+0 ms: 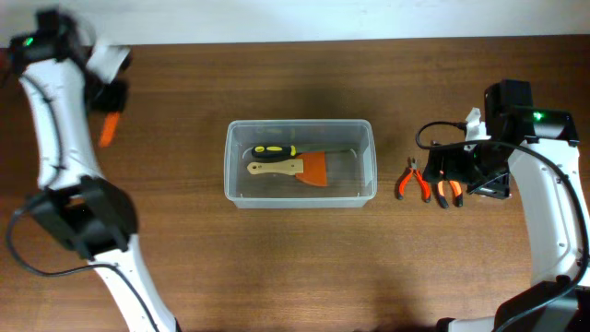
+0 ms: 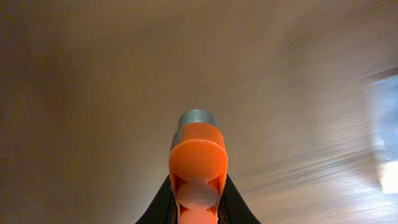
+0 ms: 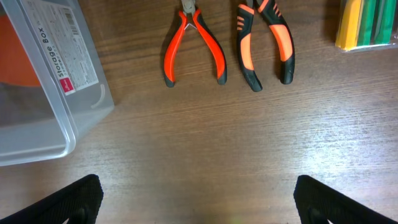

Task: Pack container
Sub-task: 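Lower the bit strip into the box and open the left gripper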

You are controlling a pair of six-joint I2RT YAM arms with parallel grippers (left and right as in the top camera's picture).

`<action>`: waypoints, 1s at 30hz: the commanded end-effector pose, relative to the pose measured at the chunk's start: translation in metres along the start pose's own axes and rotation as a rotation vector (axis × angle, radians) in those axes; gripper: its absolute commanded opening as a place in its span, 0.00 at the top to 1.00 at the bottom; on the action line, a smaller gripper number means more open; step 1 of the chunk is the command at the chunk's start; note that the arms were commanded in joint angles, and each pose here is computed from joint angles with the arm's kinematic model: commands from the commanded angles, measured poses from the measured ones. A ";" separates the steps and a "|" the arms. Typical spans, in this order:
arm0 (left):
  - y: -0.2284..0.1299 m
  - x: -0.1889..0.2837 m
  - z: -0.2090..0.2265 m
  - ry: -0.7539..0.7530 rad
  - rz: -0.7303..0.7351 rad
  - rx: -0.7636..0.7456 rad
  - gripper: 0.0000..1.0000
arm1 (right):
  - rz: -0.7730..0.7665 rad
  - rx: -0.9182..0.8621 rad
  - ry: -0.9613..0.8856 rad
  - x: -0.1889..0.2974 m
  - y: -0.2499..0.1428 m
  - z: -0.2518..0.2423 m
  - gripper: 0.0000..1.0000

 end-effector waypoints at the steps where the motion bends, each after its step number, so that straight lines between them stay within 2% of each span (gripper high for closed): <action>1: 0.052 0.067 -0.081 -0.062 -0.224 -0.290 0.98 | -0.016 -0.006 -0.008 0.004 0.004 -0.002 0.01; 5: 0.074 0.066 -0.176 -0.147 -0.228 -0.636 0.98 | -0.022 -0.080 -0.007 0.004 0.005 -0.004 0.01; 7: 0.076 0.059 -0.215 -0.192 -0.214 -0.758 0.98 | -0.029 -0.143 -0.007 0.005 0.007 -0.010 0.01; 11: 0.064 0.037 -0.287 -0.290 -0.147 -1.031 0.98 | -0.046 -0.263 -0.010 0.008 0.011 -0.031 0.01; 13: 0.052 0.022 -0.308 -0.304 -0.070 -1.111 0.98 | -0.048 -0.304 -0.014 0.010 0.011 -0.044 0.01; 18: 0.016 -0.030 -0.332 -0.290 0.160 -1.214 0.96 | -0.048 -0.396 -0.022 0.013 0.009 -0.070 0.01; 24: -0.015 -0.091 -0.339 -0.321 0.238 -1.233 0.96 | -0.050 -0.441 -0.023 0.015 0.008 -0.083 0.01; 27: -0.032 -0.106 -0.337 -0.335 0.292 -1.233 0.95 | -0.051 -0.441 -0.023 0.015 0.008 -0.083 0.01; 29: -0.038 -0.110 -0.336 -0.343 0.312 -1.233 0.89 | -0.051 -0.441 -0.023 0.015 0.008 -0.083 0.01; 30: -0.038 -0.110 -0.336 -0.344 0.314 -1.232 0.81 | -0.051 -0.441 -0.023 0.015 0.008 -0.083 0.01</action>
Point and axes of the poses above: each gripper's point midway between its finger pads, its own x axis back along the fingers, its own z axis along the line the jaws close on, y = z × x, the point moved 5 cm from there along x, back along the fingers, and after that the axes turned 4 degrees about -x, right-handed, at the moved point
